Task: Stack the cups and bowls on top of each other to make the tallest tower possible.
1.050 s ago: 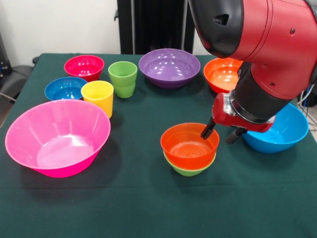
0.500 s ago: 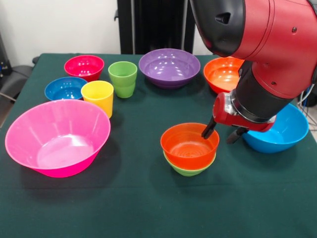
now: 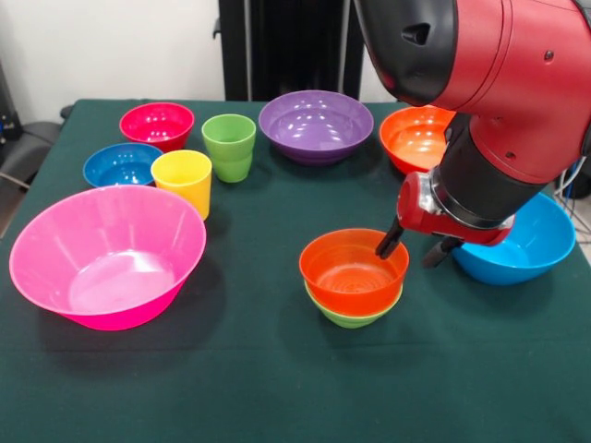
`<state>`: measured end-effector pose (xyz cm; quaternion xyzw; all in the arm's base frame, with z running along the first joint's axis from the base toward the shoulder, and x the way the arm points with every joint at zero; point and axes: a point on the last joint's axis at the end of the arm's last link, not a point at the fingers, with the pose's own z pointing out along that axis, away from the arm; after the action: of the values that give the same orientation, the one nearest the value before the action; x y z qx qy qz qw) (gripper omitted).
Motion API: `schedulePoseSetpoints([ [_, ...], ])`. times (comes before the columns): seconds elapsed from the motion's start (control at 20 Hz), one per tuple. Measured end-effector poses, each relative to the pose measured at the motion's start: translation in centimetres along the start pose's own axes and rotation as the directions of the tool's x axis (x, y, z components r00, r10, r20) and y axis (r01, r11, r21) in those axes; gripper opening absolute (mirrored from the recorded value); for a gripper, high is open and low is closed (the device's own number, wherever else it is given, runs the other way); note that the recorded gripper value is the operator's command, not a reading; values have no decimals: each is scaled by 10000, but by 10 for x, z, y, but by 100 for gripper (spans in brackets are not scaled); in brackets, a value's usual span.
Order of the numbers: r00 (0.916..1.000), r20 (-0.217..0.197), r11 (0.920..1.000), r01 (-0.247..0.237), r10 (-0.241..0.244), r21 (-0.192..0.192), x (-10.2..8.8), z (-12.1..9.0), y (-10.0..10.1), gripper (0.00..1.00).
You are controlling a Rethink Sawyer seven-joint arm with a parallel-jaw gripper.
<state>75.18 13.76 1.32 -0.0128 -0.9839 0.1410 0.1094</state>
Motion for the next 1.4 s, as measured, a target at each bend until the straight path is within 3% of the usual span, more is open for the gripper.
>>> schedulePoseSetpoints([
  [0.45,9989,477,10000,3,-1,-59,-6,0,1,100],
  [1.4,9991,422,10000,11,-15,84,-5,8,-1,100],
])
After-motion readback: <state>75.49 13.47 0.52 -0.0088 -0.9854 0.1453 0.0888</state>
